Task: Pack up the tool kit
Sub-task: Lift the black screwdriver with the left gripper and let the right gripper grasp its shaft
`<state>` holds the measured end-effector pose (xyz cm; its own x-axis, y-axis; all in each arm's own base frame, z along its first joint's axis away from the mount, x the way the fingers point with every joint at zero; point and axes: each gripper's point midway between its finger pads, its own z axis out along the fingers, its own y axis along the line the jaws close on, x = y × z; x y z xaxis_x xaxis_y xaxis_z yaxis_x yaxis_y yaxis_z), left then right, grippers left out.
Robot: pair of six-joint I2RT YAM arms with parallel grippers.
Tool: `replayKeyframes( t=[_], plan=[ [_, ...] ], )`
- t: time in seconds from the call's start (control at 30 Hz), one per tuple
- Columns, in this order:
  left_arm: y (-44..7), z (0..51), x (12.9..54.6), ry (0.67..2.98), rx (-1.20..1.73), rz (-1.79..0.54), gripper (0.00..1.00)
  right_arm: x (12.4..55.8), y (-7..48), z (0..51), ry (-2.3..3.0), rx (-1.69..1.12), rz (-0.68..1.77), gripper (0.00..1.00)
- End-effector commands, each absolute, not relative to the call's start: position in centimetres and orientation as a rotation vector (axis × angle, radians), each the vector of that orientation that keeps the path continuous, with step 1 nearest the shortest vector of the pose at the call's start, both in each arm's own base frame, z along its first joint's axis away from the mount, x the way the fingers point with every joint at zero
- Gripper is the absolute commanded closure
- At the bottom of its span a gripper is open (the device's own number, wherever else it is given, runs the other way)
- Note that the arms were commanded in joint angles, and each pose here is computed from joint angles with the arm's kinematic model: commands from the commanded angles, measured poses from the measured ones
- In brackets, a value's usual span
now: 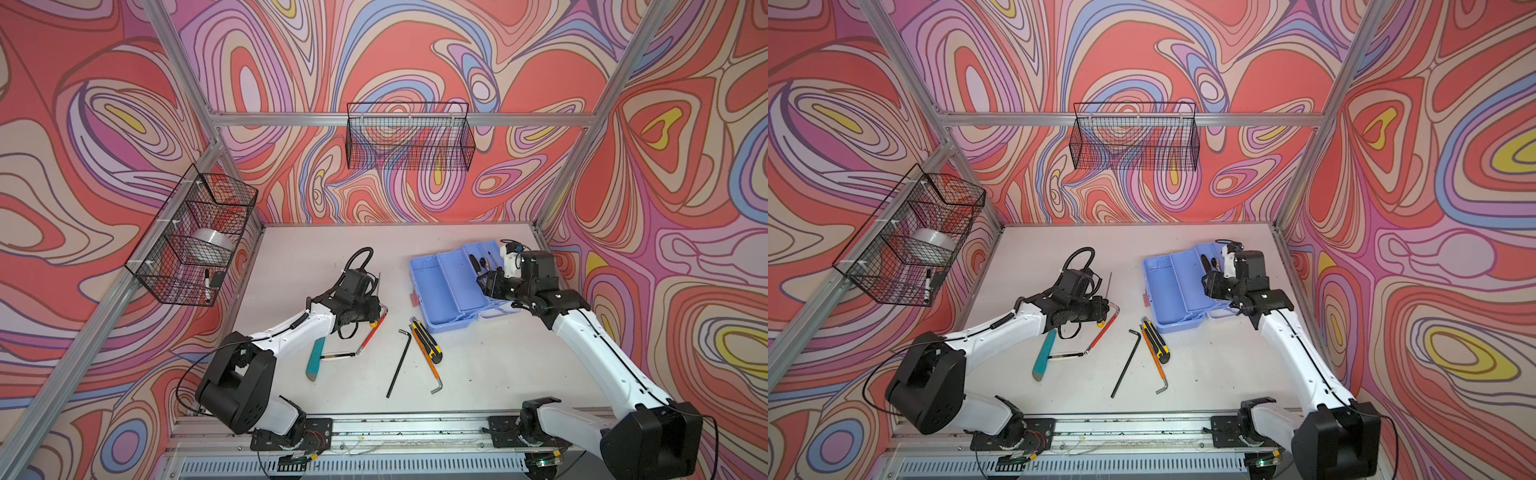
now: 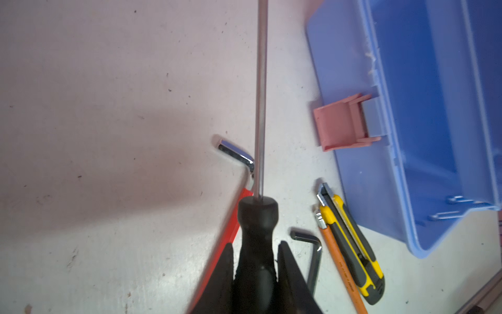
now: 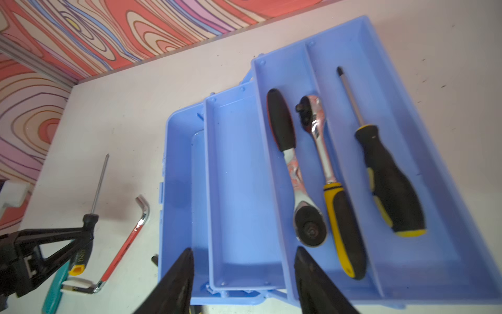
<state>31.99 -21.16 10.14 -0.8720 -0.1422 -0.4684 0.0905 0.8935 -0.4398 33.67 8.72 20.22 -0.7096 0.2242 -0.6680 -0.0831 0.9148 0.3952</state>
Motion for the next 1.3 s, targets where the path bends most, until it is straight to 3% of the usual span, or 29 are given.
replayKeyframes(
  t=[0.0,0.13,0.47,1.1,1.27],
  plan=[
    [-23.0,12.7,32.7,2.431,-0.101,-0.835,0.95,33.3,12.4,21.5,2.215,0.110,0.750,0.38],
    [-24.6,14.7,33.2,2.348,-0.114,-0.969,0.95,32.7,15.8,20.5,2.229,0.075,0.790,0.38],
    [-29.3,17.0,31.4,2.305,0.022,-1.052,0.95,34.0,21.6,20.2,2.193,0.074,0.934,0.41],
    [-33.7,18.9,29.3,2.247,0.174,-1.129,0.95,35.7,26.7,19.8,2.216,0.015,1.014,0.60],
    [-34.0,19.1,29.3,2.246,0.182,-1.138,0.95,36.0,27.6,20.3,2.201,0.006,1.061,0.70]
  ],
)
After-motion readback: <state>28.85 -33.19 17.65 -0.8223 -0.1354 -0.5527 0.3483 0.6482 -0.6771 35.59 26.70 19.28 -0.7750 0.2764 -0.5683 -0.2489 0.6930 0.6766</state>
